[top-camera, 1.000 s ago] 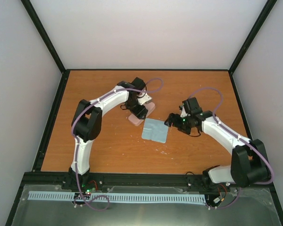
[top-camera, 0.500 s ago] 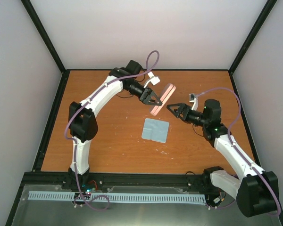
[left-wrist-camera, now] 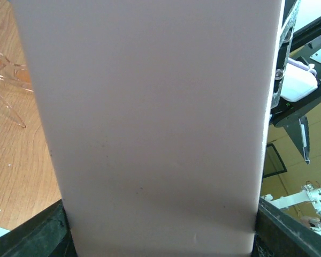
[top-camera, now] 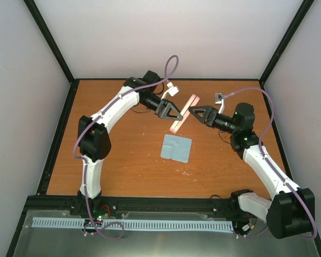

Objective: Organize the sunglasses
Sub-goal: Open the sunglasses case.

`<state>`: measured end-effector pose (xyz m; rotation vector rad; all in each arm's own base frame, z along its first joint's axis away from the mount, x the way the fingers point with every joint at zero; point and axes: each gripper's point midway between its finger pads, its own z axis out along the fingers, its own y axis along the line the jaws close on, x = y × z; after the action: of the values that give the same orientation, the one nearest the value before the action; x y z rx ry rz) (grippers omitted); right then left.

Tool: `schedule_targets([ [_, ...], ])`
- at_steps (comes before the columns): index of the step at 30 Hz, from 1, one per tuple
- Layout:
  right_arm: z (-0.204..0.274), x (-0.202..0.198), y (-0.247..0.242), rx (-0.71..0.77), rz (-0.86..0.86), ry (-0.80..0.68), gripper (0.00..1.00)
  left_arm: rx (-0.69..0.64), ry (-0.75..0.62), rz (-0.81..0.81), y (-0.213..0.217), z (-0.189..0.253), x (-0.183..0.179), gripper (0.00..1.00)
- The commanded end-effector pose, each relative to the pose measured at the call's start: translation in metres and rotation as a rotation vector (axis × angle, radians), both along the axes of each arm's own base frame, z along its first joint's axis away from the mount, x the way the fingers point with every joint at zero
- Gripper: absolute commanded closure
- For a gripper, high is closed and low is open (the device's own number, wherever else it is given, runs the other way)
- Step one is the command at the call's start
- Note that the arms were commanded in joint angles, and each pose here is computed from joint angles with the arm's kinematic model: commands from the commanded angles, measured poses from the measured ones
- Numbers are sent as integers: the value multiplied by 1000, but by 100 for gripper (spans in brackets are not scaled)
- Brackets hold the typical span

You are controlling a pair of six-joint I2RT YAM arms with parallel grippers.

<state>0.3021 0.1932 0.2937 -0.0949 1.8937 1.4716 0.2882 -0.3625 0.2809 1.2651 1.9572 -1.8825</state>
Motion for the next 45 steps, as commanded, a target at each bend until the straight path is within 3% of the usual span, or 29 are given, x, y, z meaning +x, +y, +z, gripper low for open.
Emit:
schedule_targets([
  [1,18,1,3,15,39,-44,4,-89,-34,-23,3,26,-6,49],
  [10,18,-2,5,21,58,-45,13,-127,-20,-56,-1,34,-16,49],
  [15,24,-4,6,54,72,-75,9,-179,0,-93,-3,44,-27,49],
  [20,27,-7,7,80,91,-91,12,-229,20,-121,-4,56,-34,49],
  [23,29,-8,7,85,95,-95,22,-242,23,-128,-4,60,-35,49],
  [27,29,-10,7,86,96,-96,41,-245,27,-130,-4,61,-35,48],
  [31,31,-13,8,99,111,-99,48,-230,15,-122,-5,58,-34,35],
  [33,31,-13,8,97,113,-98,51,-206,2,-112,-6,54,-32,13],
  [35,30,-14,8,95,116,-100,54,-173,-17,-98,-7,49,-29,1],
  [45,26,-20,5,29,95,-84,61,-30,-155,4,-5,33,-3,0],
])
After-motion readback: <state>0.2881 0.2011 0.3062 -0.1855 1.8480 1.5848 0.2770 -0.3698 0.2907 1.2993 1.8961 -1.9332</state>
